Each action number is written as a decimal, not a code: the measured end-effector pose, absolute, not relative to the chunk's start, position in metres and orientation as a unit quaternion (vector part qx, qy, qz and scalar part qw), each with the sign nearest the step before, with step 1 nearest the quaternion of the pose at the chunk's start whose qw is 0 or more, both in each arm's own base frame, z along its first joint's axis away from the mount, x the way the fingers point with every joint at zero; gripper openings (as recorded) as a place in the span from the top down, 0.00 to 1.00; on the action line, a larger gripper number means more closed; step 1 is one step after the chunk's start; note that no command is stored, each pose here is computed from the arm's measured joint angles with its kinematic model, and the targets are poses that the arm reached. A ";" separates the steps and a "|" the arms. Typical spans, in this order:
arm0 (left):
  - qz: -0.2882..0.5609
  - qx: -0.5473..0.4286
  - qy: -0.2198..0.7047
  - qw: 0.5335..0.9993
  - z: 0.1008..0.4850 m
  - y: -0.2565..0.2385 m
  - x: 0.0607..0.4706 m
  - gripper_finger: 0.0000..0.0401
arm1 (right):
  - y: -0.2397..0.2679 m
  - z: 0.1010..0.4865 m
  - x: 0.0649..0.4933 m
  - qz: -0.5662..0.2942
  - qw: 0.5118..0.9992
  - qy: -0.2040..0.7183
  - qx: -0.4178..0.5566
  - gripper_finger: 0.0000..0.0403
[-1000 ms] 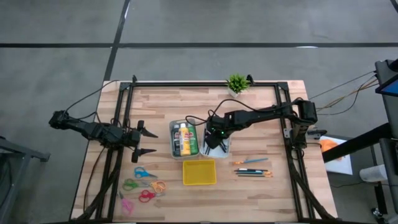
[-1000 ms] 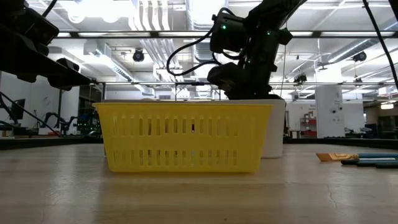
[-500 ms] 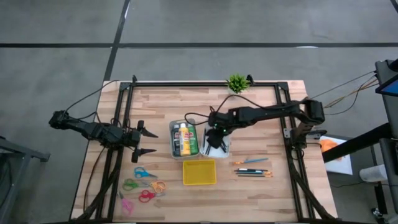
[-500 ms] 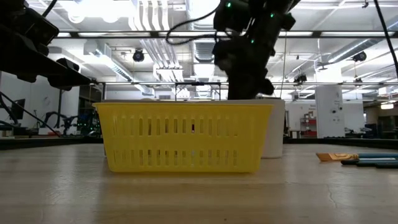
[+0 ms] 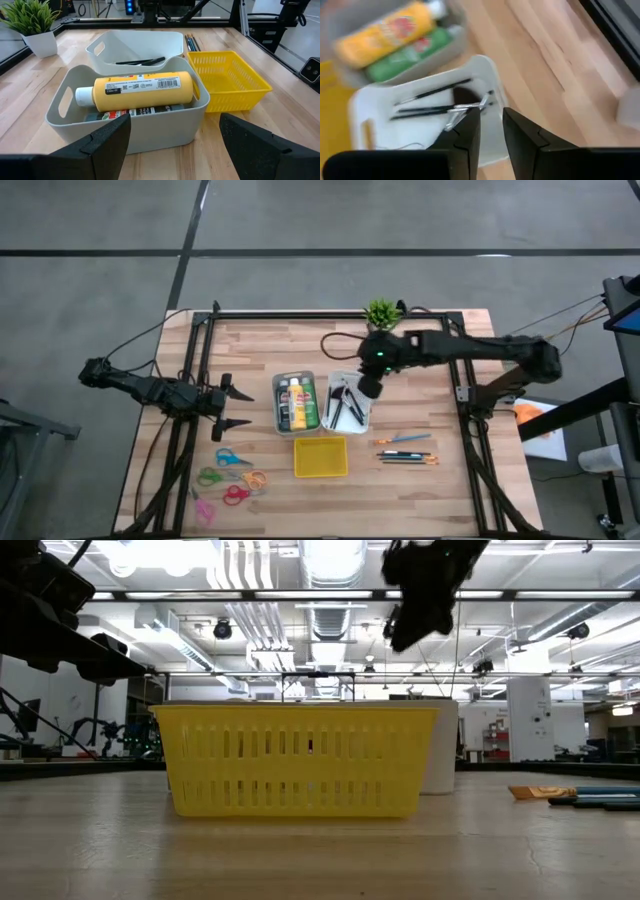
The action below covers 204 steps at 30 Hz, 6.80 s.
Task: Pick & Place Paint Supplies
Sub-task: Put the gold paint brush into the white bin, then put the silver paint brush into the white bin
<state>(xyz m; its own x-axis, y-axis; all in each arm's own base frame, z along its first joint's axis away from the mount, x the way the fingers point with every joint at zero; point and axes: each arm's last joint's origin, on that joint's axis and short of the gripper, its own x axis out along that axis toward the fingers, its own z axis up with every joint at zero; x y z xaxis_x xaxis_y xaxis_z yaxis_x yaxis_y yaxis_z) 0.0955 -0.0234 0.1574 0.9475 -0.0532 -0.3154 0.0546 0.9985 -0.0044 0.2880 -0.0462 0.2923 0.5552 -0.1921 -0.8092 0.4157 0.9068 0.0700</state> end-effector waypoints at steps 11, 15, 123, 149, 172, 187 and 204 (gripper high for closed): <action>-0.027 0.002 0.160 0.987 0.157 -0.023 0.095 0.24 | -0.006 0.298 0.207 -0.056 0.899 0.434 0.013 0.80; -0.027 0.002 0.160 0.987 0.157 -0.023 0.095 0.24 | 0.007 0.279 0.184 -0.042 0.895 0.442 0.035 0.80; -0.027 0.002 0.160 0.987 0.158 -0.023 0.095 0.24 | 0.012 0.230 0.170 -0.148 0.856 0.257 0.423 0.95; -0.027 0.002 0.160 0.987 0.158 -0.023 0.095 0.24 | -0.018 0.218 0.240 -0.244 0.763 0.248 0.545 0.95; -0.027 0.002 0.160 0.987 0.158 -0.023 0.095 0.24 | -0.032 0.197 0.339 -0.298 0.682 0.486 0.458 0.95; -0.027 0.002 0.160 0.987 0.157 -0.023 0.095 0.24 | -0.032 0.176 0.357 -0.298 0.658 0.522 0.454 0.91; -0.027 0.002 0.160 0.987 0.157 -0.023 0.095 0.24 | -0.034 0.184 0.358 -0.268 0.687 0.526 0.423 0.74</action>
